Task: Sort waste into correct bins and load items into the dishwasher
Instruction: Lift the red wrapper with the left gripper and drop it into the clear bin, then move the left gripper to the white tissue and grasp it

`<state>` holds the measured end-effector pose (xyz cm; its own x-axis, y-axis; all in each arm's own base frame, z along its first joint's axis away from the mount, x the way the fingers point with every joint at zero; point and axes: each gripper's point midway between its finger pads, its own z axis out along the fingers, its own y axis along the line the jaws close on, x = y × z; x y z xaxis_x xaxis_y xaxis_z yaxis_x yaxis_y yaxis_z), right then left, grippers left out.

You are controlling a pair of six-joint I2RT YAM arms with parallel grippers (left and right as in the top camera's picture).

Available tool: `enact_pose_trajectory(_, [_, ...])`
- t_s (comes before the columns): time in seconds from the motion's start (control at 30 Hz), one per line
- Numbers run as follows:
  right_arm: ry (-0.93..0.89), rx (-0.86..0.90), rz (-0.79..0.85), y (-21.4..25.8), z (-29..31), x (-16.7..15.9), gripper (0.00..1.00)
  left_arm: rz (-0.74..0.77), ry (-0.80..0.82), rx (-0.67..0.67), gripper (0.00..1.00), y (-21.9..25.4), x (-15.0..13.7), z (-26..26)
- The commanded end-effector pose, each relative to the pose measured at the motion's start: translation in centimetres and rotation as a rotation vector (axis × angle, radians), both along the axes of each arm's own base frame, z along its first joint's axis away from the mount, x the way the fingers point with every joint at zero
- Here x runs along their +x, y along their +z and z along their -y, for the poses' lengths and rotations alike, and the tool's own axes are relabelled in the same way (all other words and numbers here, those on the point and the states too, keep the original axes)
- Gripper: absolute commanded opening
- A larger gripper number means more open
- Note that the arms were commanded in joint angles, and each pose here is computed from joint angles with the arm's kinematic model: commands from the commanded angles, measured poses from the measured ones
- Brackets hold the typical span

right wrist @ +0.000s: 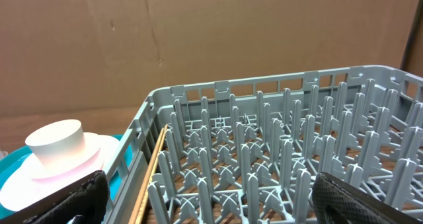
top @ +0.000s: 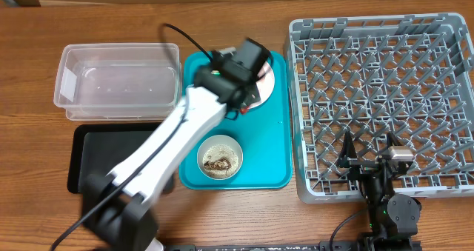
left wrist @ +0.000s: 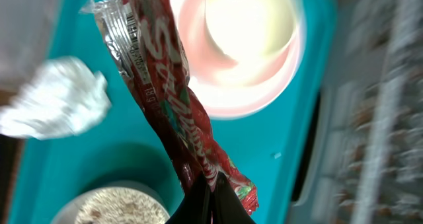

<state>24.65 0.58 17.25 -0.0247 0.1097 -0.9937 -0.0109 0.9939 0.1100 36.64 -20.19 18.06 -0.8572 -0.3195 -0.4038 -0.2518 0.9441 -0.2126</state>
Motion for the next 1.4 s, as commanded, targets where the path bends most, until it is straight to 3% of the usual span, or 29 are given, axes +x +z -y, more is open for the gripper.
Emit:
enact_pose_trajectory(0.0, [-0.008, 0.005, 0.006, -0.1, 0.2, 0.0, 1.0, 0.097, 0.089, 0.022, 0.04, 3.4, 1.7, -4.6])
enact_pose_trajectory(0.3, [-0.008, 0.005, 0.005, -0.1, 0.2, 0.0, 1.0, 0.017, 0.407, 0.071, 0.04, 1.6, 3.9, -18.1])
enact_pose_trajectory(0.47, [-0.008, 0.005, 0.005, -0.1, 0.2, 0.0, 1.0, -0.05, 0.523, 0.092, 0.04, -0.9, 4.2, -22.9])
enact_pose_trajectory(0.97, [-0.008, 0.005, 0.006, -0.1, 0.2, 0.0, 1.0, -0.184, 0.619, 0.121, 0.05, -9.0, 6.1, -27.2])
enact_pose_trajectory(1.07, [-0.008, 0.005, 0.005, -0.1, 0.2, 0.0, 1.0, -0.18, 0.596, 0.128, 0.11, -8.8, 6.2, -27.3])
enact_pose_trajectory(1.17, [-0.008, 0.005, 0.005, -0.1, 0.2, 0.0, 1.0, -0.17, 0.463, 0.133, 0.24, -8.3, 7.0, -26.7])
enact_pose_trajectory(1.23, [-0.008, 0.005, 0.006, -0.1, 0.2, 0.0, 1.0, -0.167, 0.4, 0.126, 0.44, -7.8, 7.4, -26.3])
enact_pose_trajectory(1.3, [-0.008, 0.005, 0.006, -0.1, 0.2, 0.0, 1.0, -0.165, 0.39, 0.125, 0.73, -7.0, 7.5, -26.2])
enact_pose_trajectory(1.37, [-0.008, 0.005, 0.005, -0.1, 0.2, 0.0, 1.0, -0.162, 0.39, 0.125, 0.78, -5.8, 7.6, -26.2])
